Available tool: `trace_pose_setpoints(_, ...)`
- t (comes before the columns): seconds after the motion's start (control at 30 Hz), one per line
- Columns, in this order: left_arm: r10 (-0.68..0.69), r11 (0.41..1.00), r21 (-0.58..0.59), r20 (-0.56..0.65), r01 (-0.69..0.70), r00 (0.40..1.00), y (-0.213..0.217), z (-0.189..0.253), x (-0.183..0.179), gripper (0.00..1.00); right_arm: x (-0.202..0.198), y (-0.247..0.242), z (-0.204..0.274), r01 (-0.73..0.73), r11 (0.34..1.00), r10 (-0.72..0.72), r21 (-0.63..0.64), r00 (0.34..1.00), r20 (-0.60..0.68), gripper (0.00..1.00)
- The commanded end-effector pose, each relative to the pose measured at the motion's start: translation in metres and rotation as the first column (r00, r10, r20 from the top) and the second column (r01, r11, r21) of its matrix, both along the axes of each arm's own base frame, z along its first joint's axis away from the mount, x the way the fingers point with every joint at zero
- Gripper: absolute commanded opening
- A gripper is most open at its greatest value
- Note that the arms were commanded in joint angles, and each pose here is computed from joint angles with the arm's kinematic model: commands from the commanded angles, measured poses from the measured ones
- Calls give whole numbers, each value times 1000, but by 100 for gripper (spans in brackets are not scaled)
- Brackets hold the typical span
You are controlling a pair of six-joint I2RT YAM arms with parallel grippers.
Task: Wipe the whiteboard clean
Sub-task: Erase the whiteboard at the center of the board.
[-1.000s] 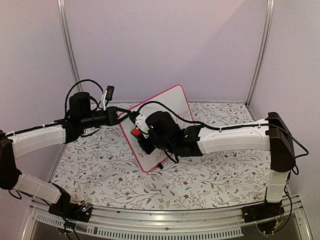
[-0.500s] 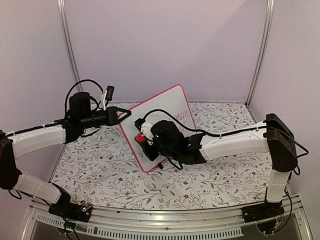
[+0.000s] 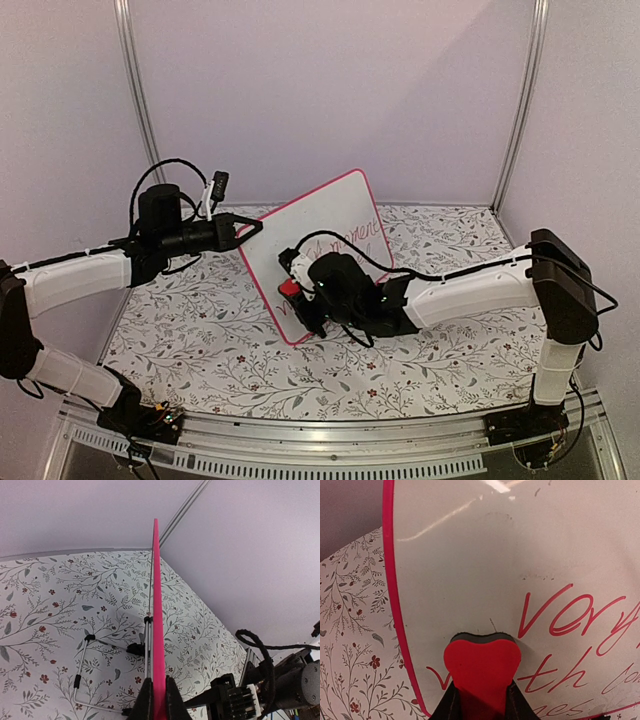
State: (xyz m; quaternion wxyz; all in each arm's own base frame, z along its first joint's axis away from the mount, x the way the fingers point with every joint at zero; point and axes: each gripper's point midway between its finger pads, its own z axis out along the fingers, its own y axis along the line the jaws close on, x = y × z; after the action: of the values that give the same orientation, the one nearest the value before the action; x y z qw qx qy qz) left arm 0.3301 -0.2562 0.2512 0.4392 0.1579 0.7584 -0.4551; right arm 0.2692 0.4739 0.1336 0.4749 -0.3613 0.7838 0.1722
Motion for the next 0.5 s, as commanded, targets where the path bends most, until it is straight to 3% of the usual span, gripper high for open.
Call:
trace_pose_setpoints(0.0,-88,994,-59,8,88,996,-12,18,-19,0,4,-17,-23,32,998,-35,-62,998,-46,24)
trace_pose_setpoints(0.47,-88,994,-57,11,88,996,-12,18,-20,0,39,1,38,55,998,-55,-7,996,74,24)
